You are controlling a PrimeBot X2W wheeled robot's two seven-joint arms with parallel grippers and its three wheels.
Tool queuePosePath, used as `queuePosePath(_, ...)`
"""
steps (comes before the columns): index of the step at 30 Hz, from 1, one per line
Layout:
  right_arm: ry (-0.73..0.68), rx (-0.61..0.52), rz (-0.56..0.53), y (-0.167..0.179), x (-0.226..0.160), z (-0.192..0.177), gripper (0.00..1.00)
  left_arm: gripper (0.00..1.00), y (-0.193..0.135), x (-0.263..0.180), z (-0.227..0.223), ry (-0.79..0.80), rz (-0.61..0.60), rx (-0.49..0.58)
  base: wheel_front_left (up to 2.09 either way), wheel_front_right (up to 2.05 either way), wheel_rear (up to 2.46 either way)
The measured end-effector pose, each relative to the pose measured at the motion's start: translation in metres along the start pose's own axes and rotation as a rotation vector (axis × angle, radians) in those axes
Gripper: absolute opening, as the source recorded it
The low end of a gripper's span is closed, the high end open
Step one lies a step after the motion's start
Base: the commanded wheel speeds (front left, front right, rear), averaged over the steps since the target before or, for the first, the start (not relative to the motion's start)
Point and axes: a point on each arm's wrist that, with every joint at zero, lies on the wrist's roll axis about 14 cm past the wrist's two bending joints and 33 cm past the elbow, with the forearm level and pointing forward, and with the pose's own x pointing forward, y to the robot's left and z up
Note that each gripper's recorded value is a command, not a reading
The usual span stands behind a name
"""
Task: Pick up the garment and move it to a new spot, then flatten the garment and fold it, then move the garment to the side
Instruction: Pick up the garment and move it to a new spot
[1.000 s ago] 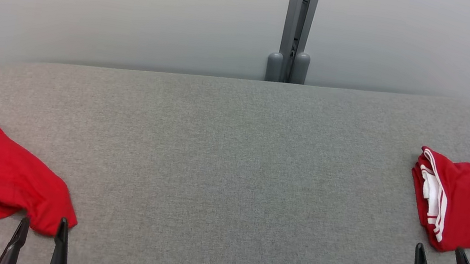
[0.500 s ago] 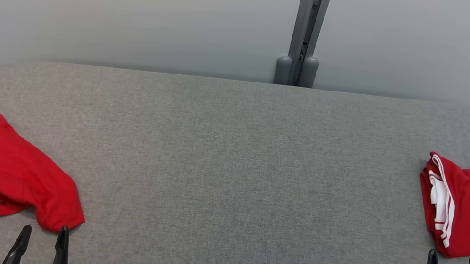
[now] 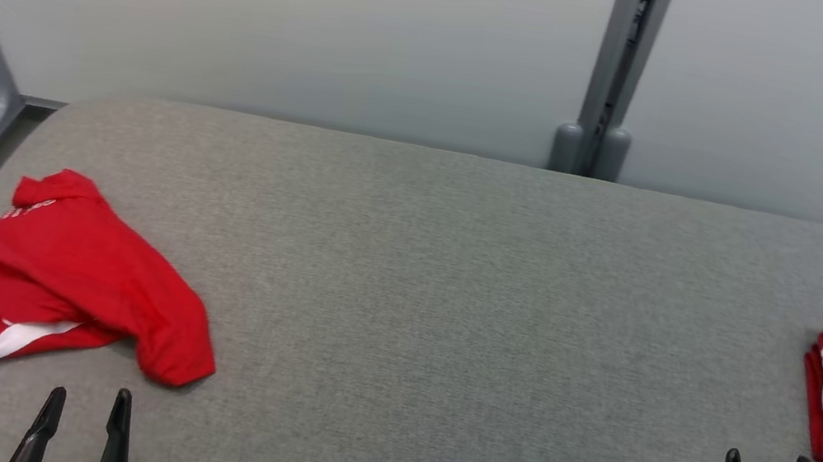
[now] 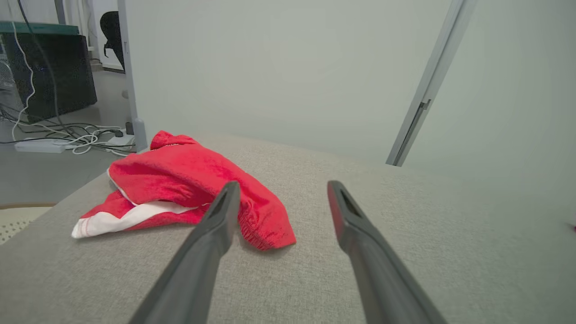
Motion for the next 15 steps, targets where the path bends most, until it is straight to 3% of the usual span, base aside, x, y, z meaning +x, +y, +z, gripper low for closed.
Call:
queuePosePath(9, 0.008, 0.037, 0.252, 0.08, 0.028, -0.003, 1.0, 1.0, 0.058, -0.049, 0.017, -0.072, 0.211, -0.007, 0.0, 0.0, 0.0)
queuePosePath(15, 0.002, 0.039, 0.363, 0.117, 0.037, 0.0, 1.0, 1.0, 0.083, -0.076, 0.025, -0.113, 0.312, -0.019, 0.0, 0.0, 0.0)
